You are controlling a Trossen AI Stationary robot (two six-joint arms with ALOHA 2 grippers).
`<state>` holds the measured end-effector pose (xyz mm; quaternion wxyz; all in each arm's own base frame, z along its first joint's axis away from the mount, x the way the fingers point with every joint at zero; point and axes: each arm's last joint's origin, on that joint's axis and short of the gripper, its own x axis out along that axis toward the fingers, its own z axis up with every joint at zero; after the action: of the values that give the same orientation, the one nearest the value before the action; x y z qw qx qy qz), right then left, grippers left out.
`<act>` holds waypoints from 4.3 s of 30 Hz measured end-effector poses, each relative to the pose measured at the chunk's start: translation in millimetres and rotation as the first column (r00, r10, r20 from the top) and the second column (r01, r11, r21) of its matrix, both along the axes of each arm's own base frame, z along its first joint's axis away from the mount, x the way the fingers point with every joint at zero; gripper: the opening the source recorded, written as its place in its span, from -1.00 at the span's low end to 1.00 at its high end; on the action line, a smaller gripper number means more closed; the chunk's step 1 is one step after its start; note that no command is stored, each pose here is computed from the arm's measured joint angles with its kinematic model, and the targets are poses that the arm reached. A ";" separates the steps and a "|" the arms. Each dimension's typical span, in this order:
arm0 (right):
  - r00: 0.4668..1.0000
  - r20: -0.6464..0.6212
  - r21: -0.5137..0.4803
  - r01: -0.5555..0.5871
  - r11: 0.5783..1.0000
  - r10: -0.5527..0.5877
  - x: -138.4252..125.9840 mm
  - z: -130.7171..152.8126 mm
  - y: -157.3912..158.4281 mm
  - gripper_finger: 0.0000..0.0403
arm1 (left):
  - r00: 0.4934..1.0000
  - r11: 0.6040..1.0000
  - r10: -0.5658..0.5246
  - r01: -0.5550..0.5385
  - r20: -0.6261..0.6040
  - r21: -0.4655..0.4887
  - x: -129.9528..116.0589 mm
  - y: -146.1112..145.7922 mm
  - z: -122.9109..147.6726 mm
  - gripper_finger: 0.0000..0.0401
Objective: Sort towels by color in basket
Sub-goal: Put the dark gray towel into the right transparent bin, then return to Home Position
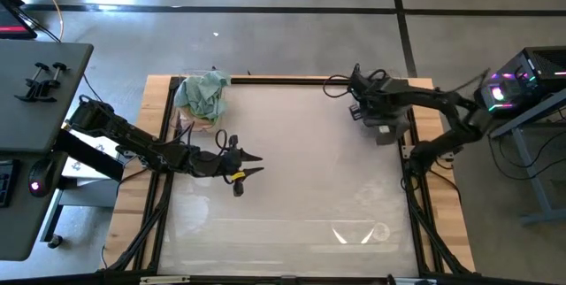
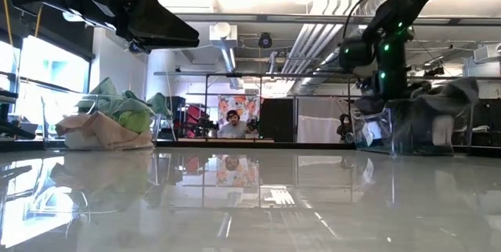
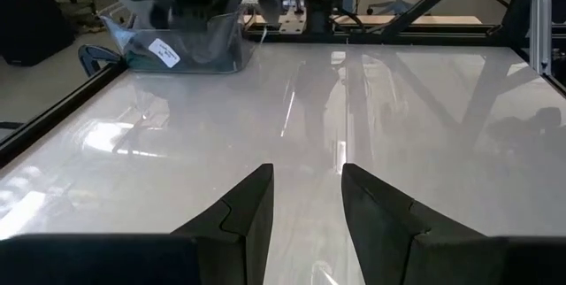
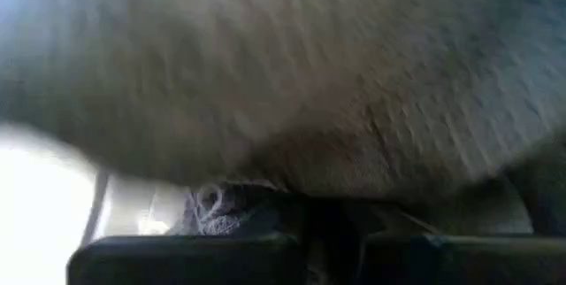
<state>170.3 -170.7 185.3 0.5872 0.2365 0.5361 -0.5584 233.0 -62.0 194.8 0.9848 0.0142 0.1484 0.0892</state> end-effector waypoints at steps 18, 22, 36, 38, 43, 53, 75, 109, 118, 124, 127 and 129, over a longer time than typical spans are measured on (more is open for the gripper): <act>0.992 0.125 0.252 -0.052 0.966 0.021 -4.2 123.2 13.2 -0.09 | 1.000 0.999 -0.002 0.002 -0.002 -0.051 -0.7 -1.8 -1.0 -0.39; 0.999 0.027 0.318 0.027 0.948 -0.037 -10.8 125.1 28.5 -0.27 | 1.000 0.999 -0.009 0.008 -0.014 -0.047 -1.5 -3.3 -2.0 -0.39; 0.978 -0.208 0.256 0.058 0.965 -0.004 -32.3 22.0 21.4 -0.98 | 1.000 0.999 -0.008 0.007 -0.016 -0.053 -1.7 -3.4 -2.4 -0.39; 0.990 -0.142 0.228 0.041 0.973 -0.009 -33.1 11.6 14.6 -0.98 | 1.000 0.999 -0.007 0.007 -0.016 -0.053 -1.7 -3.4 -2.4 -0.39; 1.000 -0.012 0.164 -0.006 0.987 0.008 -33.6 -7.6 1.7 -0.99 | 1.000 0.999 -0.007 0.006 -0.015 -0.054 -1.6 -3.4 -2.3 -0.39; 0.999 -0.004 0.202 -0.045 0.978 0.047 -30.7 20.9 8.1 -0.98 | 1.000 0.997 -0.002 0.001 -0.012 -0.072 -1.6 -3.4 -2.3 -0.39; 0.983 0.183 -0.426 0.086 0.900 -0.008 -23.2 49.1 -6.4 -1.00 | 1.000 0.992 0.031 -0.031 -0.004 -0.125 0.3 3.1 -2.2 -0.39; 0.751 0.503 -0.436 -0.208 0.876 0.428 -48.1 95.5 64.8 -0.17 | 0.969 0.992 0.048 -0.018 0.241 -0.126 -19.5 20.8 48.1 -0.39; 0.042 0.726 -0.631 -0.355 0.690 0.686 -51.4 63.2 138.2 -0.45 | 0.951 0.992 0.104 -0.078 0.293 -0.097 -74.7 52.3 81.5 -0.39; -0.225 0.685 -0.715 -0.392 0.579 0.693 -55.4 36.8 165.2 -0.62 | 0.948 0.991 0.091 -0.055 0.306 -0.123 -111.5 61.2 87.8 -0.39; -0.301 0.663 -0.736 -0.425 0.527 0.685 -55.7 24.3 175.6 -0.67 | 0.946 0.990 0.099 -0.061 0.309 -0.130 -126.5 63.2 87.9 -0.39; -0.368 0.630 -0.766 -0.438 0.470 0.684 -55.8 17.3 183.1 -0.68 | 0.938 0.989 0.082 -0.033 0.338 -0.146 -133.2 62.8 86.2 -0.39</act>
<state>114.6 12.4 202.6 0.9810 0.1696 -0.0196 0.0921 99.9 0.8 281.0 0.9911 -0.0742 -0.0193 0.1087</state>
